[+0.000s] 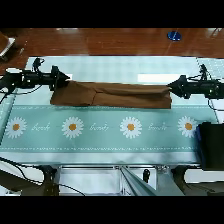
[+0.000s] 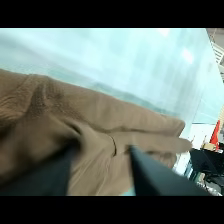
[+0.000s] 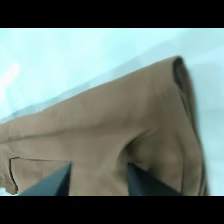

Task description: Fold the shirts.

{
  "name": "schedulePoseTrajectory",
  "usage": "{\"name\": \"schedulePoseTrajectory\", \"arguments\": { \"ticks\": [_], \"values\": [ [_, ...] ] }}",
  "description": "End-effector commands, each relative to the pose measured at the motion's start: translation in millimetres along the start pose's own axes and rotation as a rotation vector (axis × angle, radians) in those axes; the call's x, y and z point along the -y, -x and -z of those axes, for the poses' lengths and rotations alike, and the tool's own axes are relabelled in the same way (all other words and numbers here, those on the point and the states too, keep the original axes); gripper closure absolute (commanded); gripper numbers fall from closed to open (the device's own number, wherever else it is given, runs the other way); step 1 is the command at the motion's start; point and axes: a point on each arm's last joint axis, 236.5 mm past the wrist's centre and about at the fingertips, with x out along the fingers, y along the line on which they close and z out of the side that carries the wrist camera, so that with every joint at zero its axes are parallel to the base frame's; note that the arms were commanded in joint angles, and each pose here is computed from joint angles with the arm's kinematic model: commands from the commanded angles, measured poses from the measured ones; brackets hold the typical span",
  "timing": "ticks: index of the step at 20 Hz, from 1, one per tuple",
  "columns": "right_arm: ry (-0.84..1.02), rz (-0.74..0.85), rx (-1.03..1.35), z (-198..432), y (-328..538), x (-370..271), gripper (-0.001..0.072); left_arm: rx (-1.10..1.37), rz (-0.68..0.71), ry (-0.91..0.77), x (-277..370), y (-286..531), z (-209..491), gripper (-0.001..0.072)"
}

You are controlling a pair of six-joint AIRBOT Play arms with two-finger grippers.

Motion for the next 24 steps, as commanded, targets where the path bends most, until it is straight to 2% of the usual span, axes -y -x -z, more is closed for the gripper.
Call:
{"name": "schedulePoseTrajectory", "arguments": {
  "ticks": [1,4,5,7,9,12,16,23,24],
  "values": [
    [-0.005,-0.017,-0.005,-6.1,2.1,-0.3,0.0294,-0.046,0.029,0.01,6.0,8.0,0.9,0.0197],
    [0.021,-0.066,-0.043,-13.3,49.1,-8.8,0.0294,-0.092,0.059,-0.039,21.8,67.2,-4.7,0.0198],
    [0.029,-0.031,-0.013,-18.2,67.9,0.9,0.0294,-0.065,0.027,-0.066,19.9,92.6,-8.2,0.0198],
    [0.026,0.14,0.06,-24.0,103.9,40.7,0.0294,0.05,-0.094,-0.124,9.9,137.0,-17.3,0.0198],
    [-0.049,0.225,0.166,-25.3,115.4,71.3,0.0294,0.211,-0.168,-0.189,14.8,160.9,-19.2,0.0198],
    [-0.175,0.223,0.197,-4.9,79.3,98.3,0.0295,0.272,-0.202,-0.356,30.7,137.5,36.9,0.0199],
    [-0.156,0.184,0.105,3.5,28.8,91.6,0.0295,0.165,-0.186,-0.467,39.5,91.6,110.5,0.0199],
    [-0.043,0.112,-0.14,37.5,-38.2,45.4,0.0296,0.181,-0.104,-0.52,79.7,59.1,123.7,0.0199],
    [-0.018,0.112,-0.159,44.8,-46.3,37.9,0.0315,0.182,-0.091,-0.512,82.9,56.4,124.3,0.02]
  ]
}}
